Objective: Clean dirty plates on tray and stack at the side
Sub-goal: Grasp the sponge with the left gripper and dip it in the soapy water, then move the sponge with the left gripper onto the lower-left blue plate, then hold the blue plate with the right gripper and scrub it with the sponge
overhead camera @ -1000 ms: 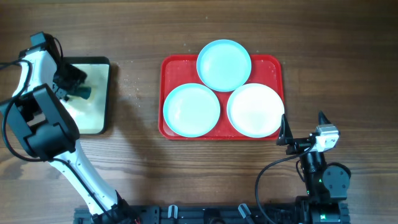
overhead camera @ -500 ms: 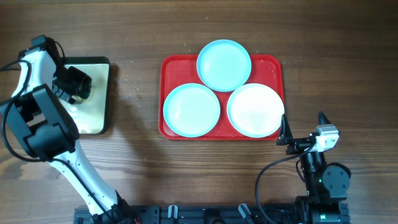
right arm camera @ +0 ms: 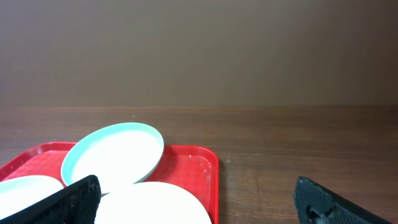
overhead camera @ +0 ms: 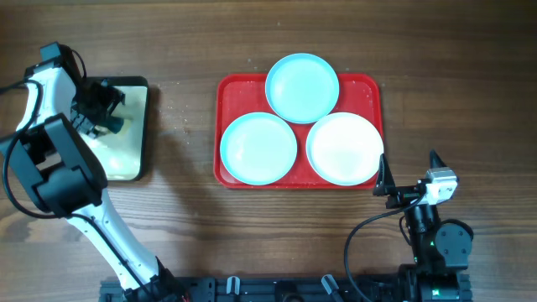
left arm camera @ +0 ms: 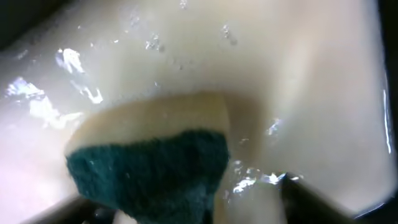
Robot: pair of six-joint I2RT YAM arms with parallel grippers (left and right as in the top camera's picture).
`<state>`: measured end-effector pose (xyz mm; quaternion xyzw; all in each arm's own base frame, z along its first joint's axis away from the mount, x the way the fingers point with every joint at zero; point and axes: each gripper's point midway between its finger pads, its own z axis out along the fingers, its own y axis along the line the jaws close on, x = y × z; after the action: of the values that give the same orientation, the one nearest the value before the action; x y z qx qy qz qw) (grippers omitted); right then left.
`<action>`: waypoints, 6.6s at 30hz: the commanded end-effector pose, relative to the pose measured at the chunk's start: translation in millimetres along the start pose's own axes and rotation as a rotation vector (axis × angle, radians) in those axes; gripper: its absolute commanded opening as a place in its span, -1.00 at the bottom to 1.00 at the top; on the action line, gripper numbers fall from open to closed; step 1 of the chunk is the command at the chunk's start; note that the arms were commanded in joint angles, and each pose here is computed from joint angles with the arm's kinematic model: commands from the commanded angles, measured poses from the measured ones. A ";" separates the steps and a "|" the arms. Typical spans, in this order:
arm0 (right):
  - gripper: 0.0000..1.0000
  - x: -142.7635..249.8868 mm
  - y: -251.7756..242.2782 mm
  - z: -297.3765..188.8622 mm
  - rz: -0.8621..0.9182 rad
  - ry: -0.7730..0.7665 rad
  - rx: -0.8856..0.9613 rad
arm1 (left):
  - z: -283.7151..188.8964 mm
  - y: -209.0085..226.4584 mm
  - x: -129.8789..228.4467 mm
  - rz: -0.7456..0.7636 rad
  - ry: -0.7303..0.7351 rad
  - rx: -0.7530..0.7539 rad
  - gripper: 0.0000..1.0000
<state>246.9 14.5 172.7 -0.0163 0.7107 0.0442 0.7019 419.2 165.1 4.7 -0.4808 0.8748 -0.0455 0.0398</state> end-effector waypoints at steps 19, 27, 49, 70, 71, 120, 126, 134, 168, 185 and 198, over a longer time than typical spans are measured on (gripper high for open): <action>0.99 -1.5 0.7 -0.2 -0.011 -0.008 -0.002 | -77.8 -7.9 -18.7 0.024 -0.253 0.074 -0.92; 0.99 -1.5 0.7 -0.2 -0.011 -0.008 -0.002 | -149.3 -23.0 -28.1 0.186 -0.431 0.168 -0.92; 0.99 -1.5 0.7 -0.2 -0.011 -0.008 -0.002 | -98.2 -40.4 2.8 0.662 -0.518 0.262 -0.92; 0.99 -1.5 0.7 -0.2 -0.011 -0.008 -0.002 | -148.6 -31.4 -11.9 0.680 -0.707 0.216 -0.92; 0.99 -1.5 0.7 -0.2 -0.011 -0.008 -0.002 | -133.7 -28.8 -10.0 0.680 -0.665 0.203 -0.92; 1.00 -121.9 81.9 -13.3 0.224 0.092 -0.458 | -175.3 -127.7 243.5 0.615 -0.056 0.516 0.54; 0.99 -124.7 125.0 53.5 0.502 0.770 -0.733 | -169.0 -94.1 212.1 0.492 -0.033 0.439 1.00; -0.48 58.3 167.3 122.4 0.284 1.176 -0.354 | -164.1 -85.1 217.8 0.494 -0.003 0.404 0.96; -0.56 175.4 177.7 140.1 -0.010 1.398 -0.236 | -128.8 -90.7 271.4 0.731 0.084 0.284 0.71; -0.91 177.3 203.2 125.4 0.012 1.438 -0.444 | -44.7 -104.5 340.7 0.855 0.211 0.388 0.04; -0.53 181.1 207.3 98.5 0.078 1.556 -0.375 | -26.4 -98.1 348.6 0.913 0.205 0.317 0.12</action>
<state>334.8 230.4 9.6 -0.1462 0.9755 0.1644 0.0087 312.3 -183.9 38.6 -0.0330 0.9753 -0.2148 0.0398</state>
